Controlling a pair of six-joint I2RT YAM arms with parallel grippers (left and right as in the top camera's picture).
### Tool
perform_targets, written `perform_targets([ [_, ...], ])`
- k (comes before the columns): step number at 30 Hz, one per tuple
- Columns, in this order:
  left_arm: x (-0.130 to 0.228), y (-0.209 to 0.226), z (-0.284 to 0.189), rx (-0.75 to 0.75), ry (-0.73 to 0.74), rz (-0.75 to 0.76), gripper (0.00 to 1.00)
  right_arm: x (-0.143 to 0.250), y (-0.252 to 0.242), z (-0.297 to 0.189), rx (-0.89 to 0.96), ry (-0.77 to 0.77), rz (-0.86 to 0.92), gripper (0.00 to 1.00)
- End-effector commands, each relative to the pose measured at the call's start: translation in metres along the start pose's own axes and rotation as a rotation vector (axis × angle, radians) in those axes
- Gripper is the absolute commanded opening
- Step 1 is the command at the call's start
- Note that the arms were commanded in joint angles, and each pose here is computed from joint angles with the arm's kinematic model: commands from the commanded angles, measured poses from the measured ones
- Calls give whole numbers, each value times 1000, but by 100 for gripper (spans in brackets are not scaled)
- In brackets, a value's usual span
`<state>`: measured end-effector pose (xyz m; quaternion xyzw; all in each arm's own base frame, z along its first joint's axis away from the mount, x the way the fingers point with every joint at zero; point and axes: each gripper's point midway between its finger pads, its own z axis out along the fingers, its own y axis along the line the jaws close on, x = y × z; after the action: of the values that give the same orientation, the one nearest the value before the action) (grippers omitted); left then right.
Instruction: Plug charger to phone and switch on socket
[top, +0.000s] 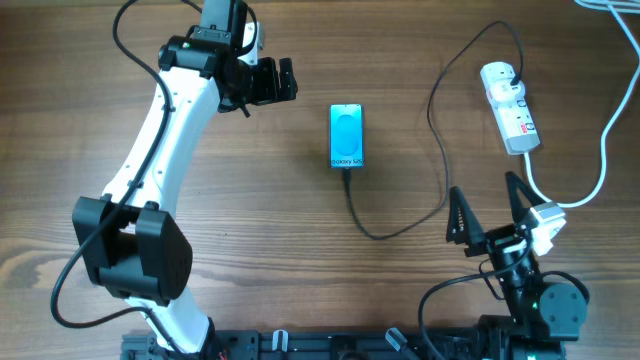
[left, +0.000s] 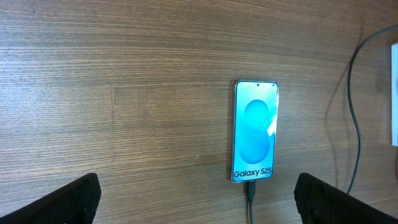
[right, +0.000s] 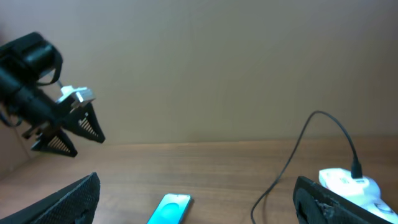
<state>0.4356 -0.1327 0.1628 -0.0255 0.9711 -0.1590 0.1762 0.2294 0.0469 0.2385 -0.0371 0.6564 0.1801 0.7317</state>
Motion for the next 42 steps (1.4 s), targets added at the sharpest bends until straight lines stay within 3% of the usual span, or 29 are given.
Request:
perform_targets([
  [1, 1, 5, 4, -14, 7, 0, 100, -1, 16, -1, -75, -20, -138, 100],
  [12, 1, 5, 4, -14, 7, 0, 100, 5, 28, 0, -120, -24, -355, 100],
  [22, 1, 5, 4, -14, 7, -1, 100, 35, 16, 5, -86, 4, -306, 100],
  [30, 1, 5, 4, -14, 7, 0, 100, 61, -19, 3, 100, 120, -175, 100],
  [42, 1, 5, 4, -14, 7, 0, 100, 61, -25, 2, 127, 127, -248, 100],
])
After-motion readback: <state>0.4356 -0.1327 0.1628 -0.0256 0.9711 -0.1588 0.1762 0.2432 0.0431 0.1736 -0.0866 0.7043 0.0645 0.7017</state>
